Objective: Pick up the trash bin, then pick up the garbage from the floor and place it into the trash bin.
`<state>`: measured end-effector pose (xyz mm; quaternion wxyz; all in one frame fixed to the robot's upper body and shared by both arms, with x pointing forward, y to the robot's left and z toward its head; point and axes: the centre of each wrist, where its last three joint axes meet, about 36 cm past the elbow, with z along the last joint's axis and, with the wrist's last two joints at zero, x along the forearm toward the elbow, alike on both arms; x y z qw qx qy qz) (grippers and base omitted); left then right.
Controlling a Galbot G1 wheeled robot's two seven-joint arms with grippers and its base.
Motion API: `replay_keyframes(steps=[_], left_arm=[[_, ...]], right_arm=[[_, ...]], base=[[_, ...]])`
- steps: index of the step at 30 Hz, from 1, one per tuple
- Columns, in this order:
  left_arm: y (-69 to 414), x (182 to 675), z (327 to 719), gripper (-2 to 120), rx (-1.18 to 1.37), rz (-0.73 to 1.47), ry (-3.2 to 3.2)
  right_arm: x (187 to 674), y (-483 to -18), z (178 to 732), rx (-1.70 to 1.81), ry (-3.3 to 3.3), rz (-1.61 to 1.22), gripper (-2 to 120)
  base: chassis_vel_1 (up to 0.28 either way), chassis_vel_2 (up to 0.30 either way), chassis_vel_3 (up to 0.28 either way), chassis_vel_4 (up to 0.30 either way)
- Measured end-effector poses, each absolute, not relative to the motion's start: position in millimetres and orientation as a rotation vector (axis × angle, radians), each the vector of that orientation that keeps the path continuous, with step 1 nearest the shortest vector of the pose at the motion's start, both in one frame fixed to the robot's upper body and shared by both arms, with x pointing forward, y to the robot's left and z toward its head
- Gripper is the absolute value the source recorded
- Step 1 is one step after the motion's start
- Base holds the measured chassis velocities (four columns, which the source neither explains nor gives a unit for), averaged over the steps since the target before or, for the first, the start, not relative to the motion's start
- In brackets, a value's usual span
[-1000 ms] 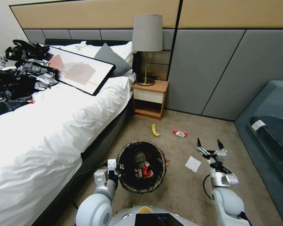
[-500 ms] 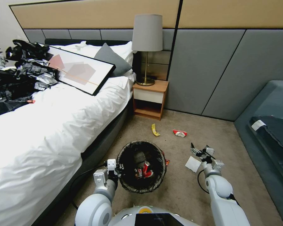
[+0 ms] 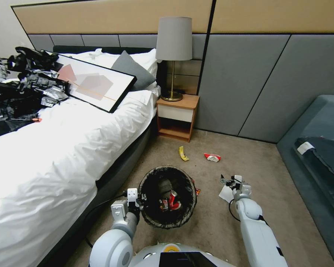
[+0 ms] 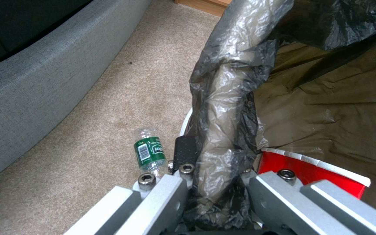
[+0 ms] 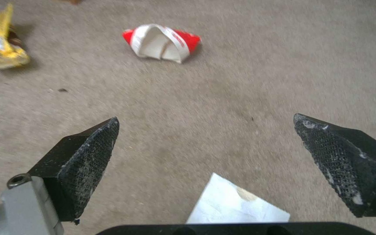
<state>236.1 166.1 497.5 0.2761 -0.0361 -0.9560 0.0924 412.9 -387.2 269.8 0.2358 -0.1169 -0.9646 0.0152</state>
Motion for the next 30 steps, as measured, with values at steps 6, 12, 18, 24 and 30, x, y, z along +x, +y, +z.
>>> replay_keyframes(steps=[6,12,18,24,30], left_arm=[[166.0,236.1,497.0,0,-0.097,0.248,-2.568],[166.1,235.5,497.2,0,-0.096,0.245,-2.568],[165.6,235.4,497.5,0,-0.098,0.246,-2.569],[165.7,235.5,497.7,0,-0.098,0.246,-2.57],[164.9,235.3,497.8,0,-0.102,0.248,-2.57]], right_arm=[[408.9,-394.2,248.4,-0.325,-2.61,0.029,100],[405.5,-400.6,229.1,-0.344,-2.571,0.021,100],[399.4,-401.0,215.0,-0.351,-2.544,0.022,100],[395.5,-403.4,201.5,-0.364,-2.522,0.013,100],[392.2,-404.7,187.1,-0.369,-2.498,0.005,100]], base=[[0.0,0.0,0.0,0.0],[0.0,0.0,0.0,0.0],[0.0,0.0,0.0,0.0],[0.0,0.0,0.0,0.0],[0.0,0.0,0.0,0.0]])
